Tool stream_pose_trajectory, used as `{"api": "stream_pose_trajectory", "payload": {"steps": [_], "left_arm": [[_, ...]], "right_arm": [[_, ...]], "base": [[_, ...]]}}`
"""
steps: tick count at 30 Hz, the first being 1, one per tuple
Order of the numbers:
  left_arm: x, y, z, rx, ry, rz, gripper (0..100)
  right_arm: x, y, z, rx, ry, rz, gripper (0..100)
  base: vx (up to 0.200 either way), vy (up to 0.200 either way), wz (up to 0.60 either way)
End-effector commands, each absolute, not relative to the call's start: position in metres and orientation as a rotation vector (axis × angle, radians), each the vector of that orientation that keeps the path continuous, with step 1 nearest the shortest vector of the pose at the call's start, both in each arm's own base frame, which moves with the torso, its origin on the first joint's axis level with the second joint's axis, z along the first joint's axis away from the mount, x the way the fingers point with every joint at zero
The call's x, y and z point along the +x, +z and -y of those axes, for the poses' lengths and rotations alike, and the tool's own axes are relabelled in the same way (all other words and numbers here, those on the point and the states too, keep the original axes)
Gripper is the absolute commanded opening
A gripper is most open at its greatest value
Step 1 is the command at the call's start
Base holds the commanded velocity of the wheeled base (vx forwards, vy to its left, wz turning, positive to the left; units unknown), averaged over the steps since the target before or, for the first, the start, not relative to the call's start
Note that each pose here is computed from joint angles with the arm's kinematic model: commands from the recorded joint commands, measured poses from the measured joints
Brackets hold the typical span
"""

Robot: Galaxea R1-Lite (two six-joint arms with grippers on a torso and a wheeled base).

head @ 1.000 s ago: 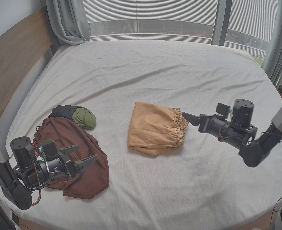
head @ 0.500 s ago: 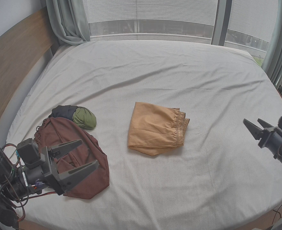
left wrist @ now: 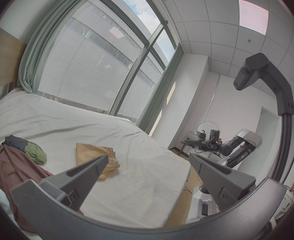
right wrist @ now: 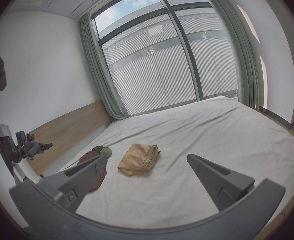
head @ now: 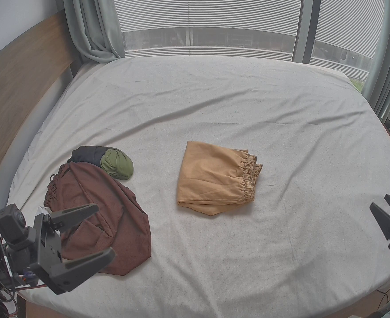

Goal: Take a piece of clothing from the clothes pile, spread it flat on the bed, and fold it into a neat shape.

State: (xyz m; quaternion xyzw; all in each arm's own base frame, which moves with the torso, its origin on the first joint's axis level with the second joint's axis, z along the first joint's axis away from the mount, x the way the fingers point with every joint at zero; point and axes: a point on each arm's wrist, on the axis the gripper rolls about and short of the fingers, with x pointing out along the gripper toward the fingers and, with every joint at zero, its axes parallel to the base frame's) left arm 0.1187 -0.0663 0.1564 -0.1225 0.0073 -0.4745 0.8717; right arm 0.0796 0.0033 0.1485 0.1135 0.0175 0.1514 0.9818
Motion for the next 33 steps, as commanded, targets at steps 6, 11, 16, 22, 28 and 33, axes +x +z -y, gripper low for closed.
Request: {"api": "stream_pose_trajectory", "payload": {"steps": [6, 11, 16, 22, 28, 33], "left_arm": [[0.051, 0.157, 0.036, -0.279, -0.98, 0.01, 100], [0.033, 0.153, 0.025, -0.281, -0.912, 0.025, 100], [0.016, 0.142, 0.017, -0.279, -0.864, 0.032, 100], [-0.01, 0.119, 0.01, -0.266, -0.7, 0.045, 100], [-0.022, 0.103, 0.009, -0.198, -0.564, 0.045, 100], [-0.017, 0.084, 0.005, -0.075, -0.358, -0.036, 100]], "right_arm": [[-0.014, 0.132, -0.008, 0.214, 0.466, 0.083, 100], [-0.025, 0.118, -0.007, 0.204, 0.474, 0.079, 100], [-0.022, 0.107, -0.006, 0.153, 0.428, 0.056, 100], [-0.016, 0.084, 0.0, 0.067, 0.105, -0.024, 100], [-0.015, 0.084, 0.002, 0.06, 0.044, -0.027, 100], [-0.024, 0.082, 0.0, 0.046, -0.019, 0.04, 100]], "base": [[0.0, 0.0, 0.0], [0.0, 0.0, 0.0], [0.0, 0.0, 0.0], [0.0, 0.0, 0.0], [0.0, 0.0, 0.0], [0.0, 0.0, 0.0]]}}
